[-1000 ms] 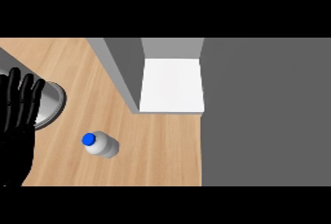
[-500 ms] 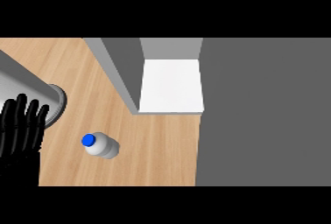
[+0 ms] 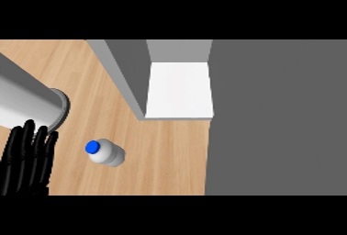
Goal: Pick up the bottled water, place it into the cabinet and close the cabinet
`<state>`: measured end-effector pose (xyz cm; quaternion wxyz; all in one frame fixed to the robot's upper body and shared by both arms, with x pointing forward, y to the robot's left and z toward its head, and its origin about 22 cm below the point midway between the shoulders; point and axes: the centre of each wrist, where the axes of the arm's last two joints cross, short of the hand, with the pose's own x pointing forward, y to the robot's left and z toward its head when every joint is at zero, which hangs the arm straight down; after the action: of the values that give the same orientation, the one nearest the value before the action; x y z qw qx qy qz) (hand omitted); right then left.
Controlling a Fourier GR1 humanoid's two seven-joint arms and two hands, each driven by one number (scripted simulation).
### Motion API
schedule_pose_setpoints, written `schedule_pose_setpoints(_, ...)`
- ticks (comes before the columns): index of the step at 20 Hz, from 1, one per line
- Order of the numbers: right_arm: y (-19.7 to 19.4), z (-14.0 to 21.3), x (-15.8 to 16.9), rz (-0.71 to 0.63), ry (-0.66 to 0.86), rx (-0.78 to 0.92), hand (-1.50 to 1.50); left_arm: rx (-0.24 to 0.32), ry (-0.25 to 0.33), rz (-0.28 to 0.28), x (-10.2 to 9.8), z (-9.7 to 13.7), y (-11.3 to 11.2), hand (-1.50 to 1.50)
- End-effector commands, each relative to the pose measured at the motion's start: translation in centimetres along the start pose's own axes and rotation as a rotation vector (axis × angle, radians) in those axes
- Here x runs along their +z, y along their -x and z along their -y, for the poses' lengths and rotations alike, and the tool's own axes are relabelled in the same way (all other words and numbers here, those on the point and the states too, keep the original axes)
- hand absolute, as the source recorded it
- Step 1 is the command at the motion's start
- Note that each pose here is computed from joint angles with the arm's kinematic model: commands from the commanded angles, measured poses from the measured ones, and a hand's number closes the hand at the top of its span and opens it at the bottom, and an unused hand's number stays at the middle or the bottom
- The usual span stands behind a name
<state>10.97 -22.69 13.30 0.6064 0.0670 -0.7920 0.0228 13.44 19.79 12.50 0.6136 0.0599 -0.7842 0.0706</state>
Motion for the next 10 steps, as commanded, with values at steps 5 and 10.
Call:
schedule_pose_setpoints(5,-3.5,-0.4,2.7,0.001,0.004,-0.003,-1.50,-0.039,-0.045,-0.042,0.3,-0.8,2.1,-1.50)
schedule_pose_setpoints(10,-2.3,-1.3,3.8,0.016,0.026,-0.005,-1.50,-0.054,-0.109,-0.026,2.3,-1.0,2.2,-1.50)
